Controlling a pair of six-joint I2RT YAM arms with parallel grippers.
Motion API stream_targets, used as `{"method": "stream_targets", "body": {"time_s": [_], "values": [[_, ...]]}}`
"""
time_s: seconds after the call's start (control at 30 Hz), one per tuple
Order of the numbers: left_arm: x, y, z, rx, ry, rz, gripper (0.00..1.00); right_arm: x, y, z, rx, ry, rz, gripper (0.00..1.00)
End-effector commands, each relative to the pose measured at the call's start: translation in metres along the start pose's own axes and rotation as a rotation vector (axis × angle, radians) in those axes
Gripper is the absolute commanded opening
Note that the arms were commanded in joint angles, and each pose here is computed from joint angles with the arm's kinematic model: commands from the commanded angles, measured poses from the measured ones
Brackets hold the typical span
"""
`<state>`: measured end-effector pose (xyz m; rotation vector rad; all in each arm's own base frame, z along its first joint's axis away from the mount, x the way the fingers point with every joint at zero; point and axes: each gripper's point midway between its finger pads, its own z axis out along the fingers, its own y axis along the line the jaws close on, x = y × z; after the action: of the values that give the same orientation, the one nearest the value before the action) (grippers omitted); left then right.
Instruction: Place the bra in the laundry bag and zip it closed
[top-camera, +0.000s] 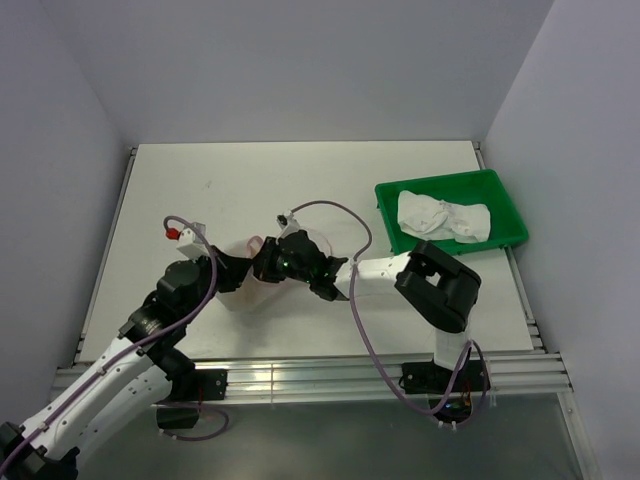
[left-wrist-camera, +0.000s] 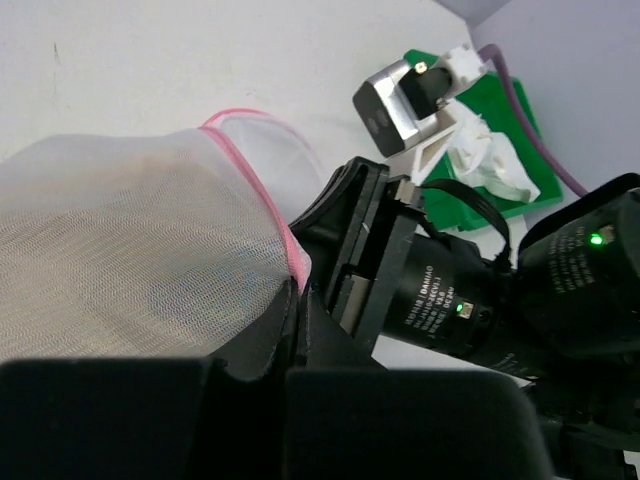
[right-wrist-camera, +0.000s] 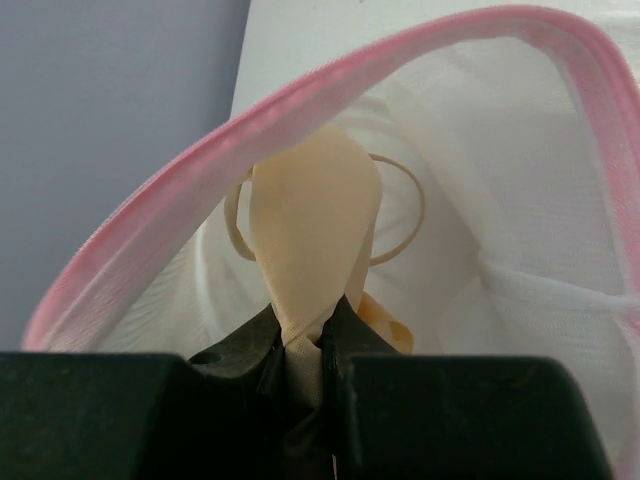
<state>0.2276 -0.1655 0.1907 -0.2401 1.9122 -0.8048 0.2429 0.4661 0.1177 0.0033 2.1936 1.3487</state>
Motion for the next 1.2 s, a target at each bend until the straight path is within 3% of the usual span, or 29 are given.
{"method": "stream_targets", "body": {"time_s": [0.0,0.17,0.2,0.3,0.4,0.53,0.67,0.77,0.87,0.9,0.97,1.17], "values": [[-0.017,-0.017,-0.007,0.090,-0.079,0.010,0.00,-0.007,0.016,0.007,0.007,-0.050,-0.044,0.00],[-0.009,0.011,-0.008,0.011,-0.108,0.016,0.00,0.001,0.011,-0.010,0.067,-0.049,-0.123,0.04],[-0.007,0.013,-0.007,0.001,-0.099,0.014,0.00,0.000,0.011,-0.013,0.073,-0.045,-0.150,0.24],[-0.001,0.022,-0.007,-0.036,-0.082,0.012,0.00,-0.009,0.012,-0.027,0.128,-0.020,-0.260,0.70],[0.000,0.029,-0.010,-0.066,-0.090,0.003,0.00,-0.020,0.012,-0.041,0.198,0.008,-0.373,0.82],[-0.003,0.032,-0.013,-0.072,-0.106,-0.007,0.00,-0.042,0.013,-0.070,0.207,-0.014,-0.421,0.82],[0.001,0.035,-0.015,-0.069,-0.104,-0.012,0.00,-0.071,-0.015,-0.099,0.264,-0.052,-0.405,0.76],[0.004,0.035,-0.015,-0.060,-0.098,-0.012,0.00,-0.102,-0.062,-0.117,0.429,-0.109,-0.405,0.65],[0.005,0.034,-0.014,-0.053,-0.095,-0.012,0.00,-0.114,-0.107,-0.128,0.596,-0.104,-0.413,0.44],[0.005,0.034,-0.014,-0.052,-0.096,-0.013,0.00,-0.124,-0.122,-0.134,0.683,-0.133,-0.439,0.43],[0.006,0.033,-0.014,-0.044,-0.093,-0.013,0.00,-0.123,-0.144,-0.134,0.753,-0.091,-0.446,0.43],[0.008,0.032,-0.014,-0.032,-0.090,-0.016,0.00,-0.108,-0.173,-0.121,0.806,-0.001,-0.451,0.61]]}}
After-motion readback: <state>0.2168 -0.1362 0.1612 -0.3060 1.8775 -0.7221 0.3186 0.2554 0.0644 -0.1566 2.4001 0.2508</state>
